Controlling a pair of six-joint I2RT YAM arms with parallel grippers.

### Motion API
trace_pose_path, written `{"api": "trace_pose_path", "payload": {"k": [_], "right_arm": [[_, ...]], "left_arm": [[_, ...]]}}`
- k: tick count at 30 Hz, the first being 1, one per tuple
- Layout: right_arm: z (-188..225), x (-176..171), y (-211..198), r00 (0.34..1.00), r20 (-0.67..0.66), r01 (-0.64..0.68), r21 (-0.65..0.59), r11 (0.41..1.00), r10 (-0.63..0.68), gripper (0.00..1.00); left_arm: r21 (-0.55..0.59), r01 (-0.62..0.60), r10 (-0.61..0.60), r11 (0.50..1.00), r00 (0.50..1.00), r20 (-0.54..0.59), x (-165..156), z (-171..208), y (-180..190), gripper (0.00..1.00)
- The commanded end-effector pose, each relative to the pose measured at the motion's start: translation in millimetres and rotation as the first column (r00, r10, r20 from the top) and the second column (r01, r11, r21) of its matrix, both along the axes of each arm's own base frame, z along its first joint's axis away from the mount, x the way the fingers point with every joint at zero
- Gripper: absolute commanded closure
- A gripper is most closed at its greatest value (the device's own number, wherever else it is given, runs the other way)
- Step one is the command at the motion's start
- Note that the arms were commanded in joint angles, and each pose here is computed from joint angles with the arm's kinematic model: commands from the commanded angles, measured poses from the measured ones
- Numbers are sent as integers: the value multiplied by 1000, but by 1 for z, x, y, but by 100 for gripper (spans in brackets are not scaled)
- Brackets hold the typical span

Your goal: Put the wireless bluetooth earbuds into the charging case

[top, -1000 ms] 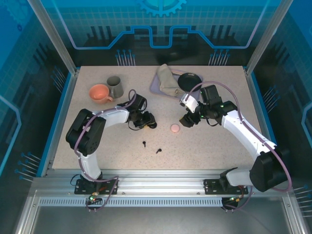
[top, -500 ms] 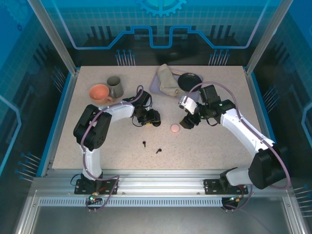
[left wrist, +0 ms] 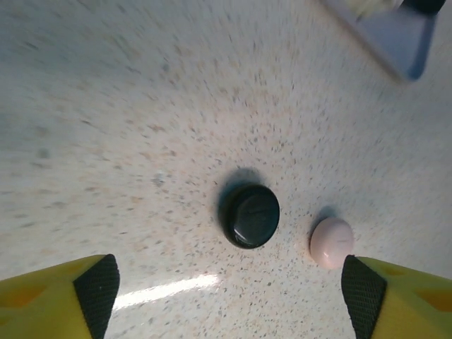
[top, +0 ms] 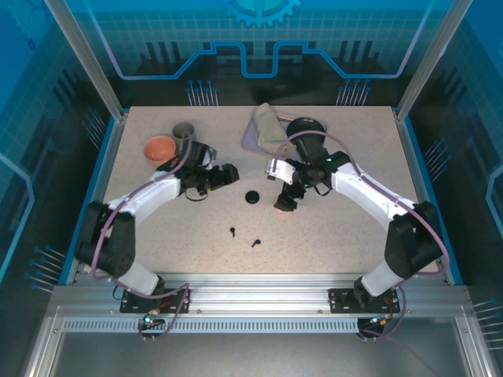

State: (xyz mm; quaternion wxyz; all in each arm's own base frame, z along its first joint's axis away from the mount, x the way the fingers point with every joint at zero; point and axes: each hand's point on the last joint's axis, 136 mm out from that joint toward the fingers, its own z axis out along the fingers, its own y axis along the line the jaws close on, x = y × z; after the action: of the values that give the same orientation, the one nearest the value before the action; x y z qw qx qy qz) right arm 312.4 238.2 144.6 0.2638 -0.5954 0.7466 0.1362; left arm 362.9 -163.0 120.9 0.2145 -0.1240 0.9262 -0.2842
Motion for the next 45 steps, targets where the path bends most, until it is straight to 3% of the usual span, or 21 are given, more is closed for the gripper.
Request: {"api": "trace_pose_path", "payload": {"k": [1, 5, 14, 23, 45], "right_arm": [[-6, 5, 13, 997, 31, -74, -69, 995, 76, 0], [-20, 12, 24, 991, 18, -126, -139, 982, 130, 0], [-56, 24, 42, 980, -49, -200, -294, 935, 194, 0], [-85, 30, 58, 974, -125, -220, -369, 903, 186, 1], [-118, 37, 75, 961, -198, -264, -435, 861, 195, 14]], "left_arm": [[-32, -96, 98, 995, 993, 68, -8, 18, 28, 8], [-60, -199, 205, 978, 969, 139, -26, 35, 60, 1], [-33, -363, 355, 931, 883, 309, -65, 67, 106, 1], [51, -468, 410, 882, 817, 405, -93, 79, 139, 1], [112, -482, 385, 869, 800, 460, -102, 79, 150, 1]]}}
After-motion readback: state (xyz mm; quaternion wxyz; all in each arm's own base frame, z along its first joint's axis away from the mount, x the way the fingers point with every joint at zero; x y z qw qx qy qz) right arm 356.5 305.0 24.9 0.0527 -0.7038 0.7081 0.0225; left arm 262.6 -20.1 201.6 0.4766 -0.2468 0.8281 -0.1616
